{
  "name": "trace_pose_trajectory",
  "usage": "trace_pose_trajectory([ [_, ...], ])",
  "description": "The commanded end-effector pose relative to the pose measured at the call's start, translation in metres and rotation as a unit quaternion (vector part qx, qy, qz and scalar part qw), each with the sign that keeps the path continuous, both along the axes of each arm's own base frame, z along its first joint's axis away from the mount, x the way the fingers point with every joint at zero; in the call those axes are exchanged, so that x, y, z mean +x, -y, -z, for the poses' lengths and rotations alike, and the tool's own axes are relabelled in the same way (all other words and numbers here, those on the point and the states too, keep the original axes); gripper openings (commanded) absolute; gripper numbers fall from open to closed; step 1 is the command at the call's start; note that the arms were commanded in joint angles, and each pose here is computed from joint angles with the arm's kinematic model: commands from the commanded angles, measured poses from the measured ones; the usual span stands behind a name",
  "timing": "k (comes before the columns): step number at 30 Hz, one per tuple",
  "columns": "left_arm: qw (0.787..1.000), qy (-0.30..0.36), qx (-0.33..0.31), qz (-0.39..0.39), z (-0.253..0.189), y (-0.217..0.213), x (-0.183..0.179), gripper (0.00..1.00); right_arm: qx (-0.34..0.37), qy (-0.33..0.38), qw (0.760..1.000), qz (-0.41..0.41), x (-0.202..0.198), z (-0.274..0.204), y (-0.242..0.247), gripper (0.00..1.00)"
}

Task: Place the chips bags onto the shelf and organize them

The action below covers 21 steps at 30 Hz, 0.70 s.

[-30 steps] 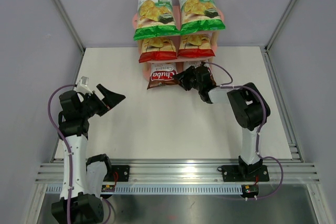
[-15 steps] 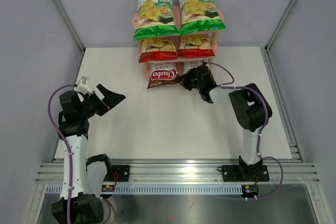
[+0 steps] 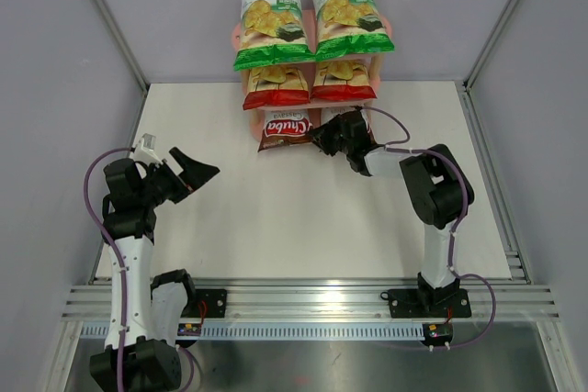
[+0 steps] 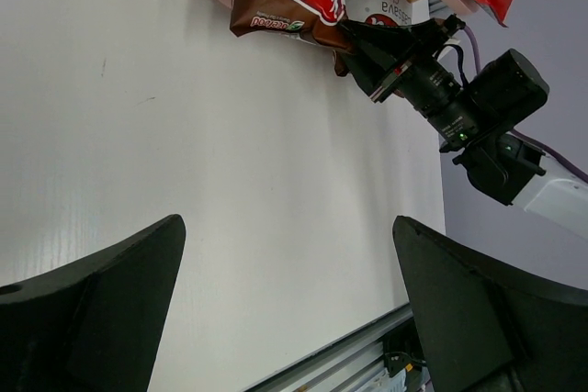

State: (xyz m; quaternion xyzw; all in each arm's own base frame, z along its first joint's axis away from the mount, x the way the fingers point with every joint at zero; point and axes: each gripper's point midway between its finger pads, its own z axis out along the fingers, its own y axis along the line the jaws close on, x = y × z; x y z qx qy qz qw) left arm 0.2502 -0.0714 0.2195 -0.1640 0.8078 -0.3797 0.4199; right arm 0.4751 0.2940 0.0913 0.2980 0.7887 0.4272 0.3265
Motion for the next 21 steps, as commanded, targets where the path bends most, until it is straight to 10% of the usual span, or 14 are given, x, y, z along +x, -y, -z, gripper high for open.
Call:
trace_pose_trajectory([
  [1,0.999,0.028,0.024,-0.004,-0.016,-0.004,0.004,0.99,0.010,0.046,0.999,0.017,0.003,-0.044,0.012,0.38],
  [13,0.974,0.002,0.188,-0.130,-0.011,-0.061,0.010,0.99,-0.023,0.095,0.995,-0.003,-0.057,-0.091,0.045,0.60],
  [21,0.967,0.022,0.231,-0.107,-0.015,-0.063,0.015,0.99,-0.241,0.149,0.958,0.031,-0.123,-0.137,0.135,0.83],
])
